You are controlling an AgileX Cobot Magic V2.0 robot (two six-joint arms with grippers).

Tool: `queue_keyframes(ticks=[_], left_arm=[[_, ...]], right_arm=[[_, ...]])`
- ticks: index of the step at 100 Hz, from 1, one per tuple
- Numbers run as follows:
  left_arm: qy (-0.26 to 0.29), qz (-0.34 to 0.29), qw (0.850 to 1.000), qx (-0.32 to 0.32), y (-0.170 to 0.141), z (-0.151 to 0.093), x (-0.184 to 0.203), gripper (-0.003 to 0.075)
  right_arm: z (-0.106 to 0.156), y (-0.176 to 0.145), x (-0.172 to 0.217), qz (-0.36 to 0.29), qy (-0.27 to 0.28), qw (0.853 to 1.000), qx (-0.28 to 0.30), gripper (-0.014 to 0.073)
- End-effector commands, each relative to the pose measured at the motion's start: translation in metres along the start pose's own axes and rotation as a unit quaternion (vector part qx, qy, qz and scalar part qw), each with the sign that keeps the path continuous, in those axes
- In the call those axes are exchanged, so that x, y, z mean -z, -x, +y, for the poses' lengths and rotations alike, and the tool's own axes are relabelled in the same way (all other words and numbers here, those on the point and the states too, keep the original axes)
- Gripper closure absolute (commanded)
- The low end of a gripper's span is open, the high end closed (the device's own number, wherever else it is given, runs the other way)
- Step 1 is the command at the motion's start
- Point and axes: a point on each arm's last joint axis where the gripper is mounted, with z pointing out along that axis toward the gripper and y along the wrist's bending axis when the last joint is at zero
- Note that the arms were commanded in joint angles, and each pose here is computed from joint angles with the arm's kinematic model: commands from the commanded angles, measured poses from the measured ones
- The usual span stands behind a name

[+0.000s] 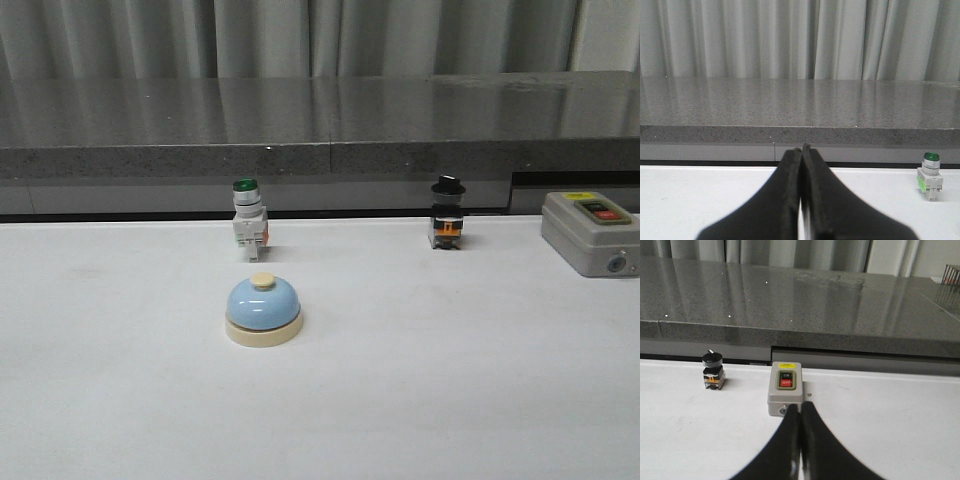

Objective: Place and press bell with both arms

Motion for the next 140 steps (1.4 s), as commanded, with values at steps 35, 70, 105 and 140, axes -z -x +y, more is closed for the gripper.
queue_keyframes(ticks=[35,70,105,140], left_arm=[[0.000,-0.034,0.999,0.007,-0.005,0.001,0.002,0.0741],[0.000,-0.034,0.999,0.007,-0.005,0.001,0.002,0.0741],[0.000,-0.034,0.999,0.007,-0.005,0.001,0.002,0.0741],[0.000,-0.034,0.999,0.007,-0.005,0.001,0.002,0.0741]], right_arm=[[0.000,0.054,-0.058,0.058,0.012,0.998,-0.021,0.0656],[0.038,0.073,-0.116,0.207,0.109,0.972,-0.003,0.0656],[0.122,0.078,-0.167,0.303,0.226,0.924,0.062,0.0656],[0.204,0.079,-0.209,0.357,0.286,0.883,0.103,0.0656]])
